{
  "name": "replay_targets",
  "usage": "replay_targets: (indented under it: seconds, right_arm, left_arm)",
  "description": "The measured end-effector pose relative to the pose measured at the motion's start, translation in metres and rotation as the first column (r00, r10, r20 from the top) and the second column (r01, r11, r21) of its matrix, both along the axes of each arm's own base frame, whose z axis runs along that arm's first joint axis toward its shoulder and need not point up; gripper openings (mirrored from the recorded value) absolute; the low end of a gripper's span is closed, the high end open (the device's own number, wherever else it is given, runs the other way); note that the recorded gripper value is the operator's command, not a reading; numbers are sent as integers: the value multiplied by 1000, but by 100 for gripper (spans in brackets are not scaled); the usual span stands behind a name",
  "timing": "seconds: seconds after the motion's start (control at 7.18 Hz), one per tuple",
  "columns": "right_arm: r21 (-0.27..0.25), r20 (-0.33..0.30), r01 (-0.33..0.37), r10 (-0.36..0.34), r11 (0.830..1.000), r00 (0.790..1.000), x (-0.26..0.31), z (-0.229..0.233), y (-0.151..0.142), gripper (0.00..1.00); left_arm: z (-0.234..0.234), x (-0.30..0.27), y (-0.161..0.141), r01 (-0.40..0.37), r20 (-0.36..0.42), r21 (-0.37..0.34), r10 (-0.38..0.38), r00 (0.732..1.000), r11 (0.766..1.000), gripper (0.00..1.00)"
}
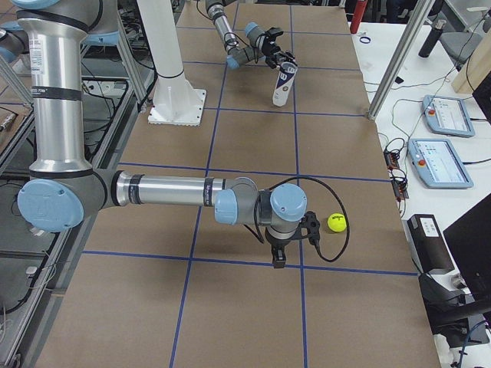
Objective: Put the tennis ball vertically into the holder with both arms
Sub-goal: 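Lower the upright can onto the table with the left gripper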
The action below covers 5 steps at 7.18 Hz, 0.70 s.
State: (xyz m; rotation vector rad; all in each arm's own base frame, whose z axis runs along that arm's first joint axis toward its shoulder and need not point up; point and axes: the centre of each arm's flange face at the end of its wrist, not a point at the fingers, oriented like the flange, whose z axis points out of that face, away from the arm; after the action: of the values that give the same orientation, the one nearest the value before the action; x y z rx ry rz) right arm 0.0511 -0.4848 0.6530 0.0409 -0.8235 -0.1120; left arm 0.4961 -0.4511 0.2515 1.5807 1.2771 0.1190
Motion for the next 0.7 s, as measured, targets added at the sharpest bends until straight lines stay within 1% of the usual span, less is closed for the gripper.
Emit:
replay_targets:
  seconds: [0.28,0.7]
  right_arm:
    - [-1,1,0,0,1000,1000,0,1,0,99]
    - [-6,1,0,0,1000,1000,0,3,1,99]
  left_arm:
    - [-5,5,4,19,31,40,-21,999,999,24]
    - [-5,10,13,11,14,59,-12,1000,998,24]
